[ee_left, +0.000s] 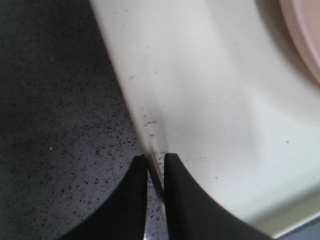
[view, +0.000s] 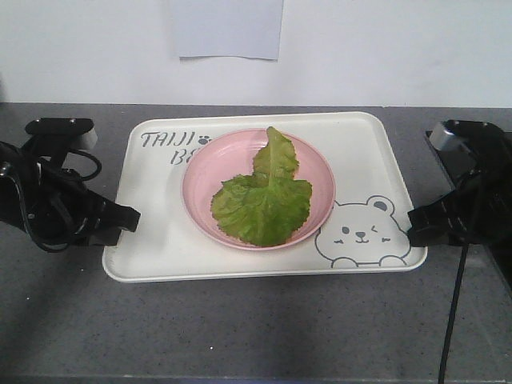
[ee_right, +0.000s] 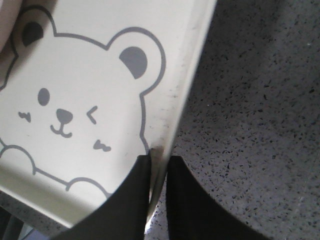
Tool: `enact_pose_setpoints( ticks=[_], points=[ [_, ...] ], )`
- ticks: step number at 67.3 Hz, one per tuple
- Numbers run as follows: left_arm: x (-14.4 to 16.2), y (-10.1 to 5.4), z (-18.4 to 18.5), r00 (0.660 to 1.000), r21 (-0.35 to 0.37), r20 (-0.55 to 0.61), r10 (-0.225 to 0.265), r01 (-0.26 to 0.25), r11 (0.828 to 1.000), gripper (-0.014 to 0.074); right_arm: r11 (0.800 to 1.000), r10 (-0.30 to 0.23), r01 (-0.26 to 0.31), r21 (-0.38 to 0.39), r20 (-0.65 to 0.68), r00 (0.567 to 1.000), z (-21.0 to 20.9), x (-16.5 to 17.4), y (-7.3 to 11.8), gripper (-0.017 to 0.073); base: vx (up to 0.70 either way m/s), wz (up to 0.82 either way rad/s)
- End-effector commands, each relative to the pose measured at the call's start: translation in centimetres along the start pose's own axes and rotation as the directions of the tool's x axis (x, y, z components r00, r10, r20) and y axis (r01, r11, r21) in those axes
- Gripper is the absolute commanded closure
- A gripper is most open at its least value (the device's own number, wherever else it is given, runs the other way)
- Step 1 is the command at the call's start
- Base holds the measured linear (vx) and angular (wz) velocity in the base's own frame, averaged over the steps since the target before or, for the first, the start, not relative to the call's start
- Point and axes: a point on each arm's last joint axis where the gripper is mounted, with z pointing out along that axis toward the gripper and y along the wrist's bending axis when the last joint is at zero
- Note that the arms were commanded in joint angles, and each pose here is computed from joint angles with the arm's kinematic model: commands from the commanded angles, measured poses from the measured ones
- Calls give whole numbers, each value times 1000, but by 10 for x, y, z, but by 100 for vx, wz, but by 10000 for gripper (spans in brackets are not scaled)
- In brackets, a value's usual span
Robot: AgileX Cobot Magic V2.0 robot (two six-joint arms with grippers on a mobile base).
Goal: Transfer vegetables to tray and serve
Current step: 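Hold the tray level with both grippers while the base drives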
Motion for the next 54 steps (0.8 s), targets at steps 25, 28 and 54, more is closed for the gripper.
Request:
enact_pose_setpoints(
  ticks=[25, 28, 54],
  points=[
    [-9, -11, -19, 992, 56, 122, 9, -16, 998, 600, 998, -25, 29, -49, 84, 996, -16, -7, 13, 564, 4, 1],
    [-9, -11, -19, 992, 56, 122, 9, -16, 998, 600, 998, -25, 29, -49, 84, 996, -16, -7, 13, 564, 3, 0],
    [-9, -11, -19, 992, 56, 122, 9, -16, 998, 600, 998, -25, 29, -49, 84, 996, -16, -7, 13, 564, 3, 0]
  ],
)
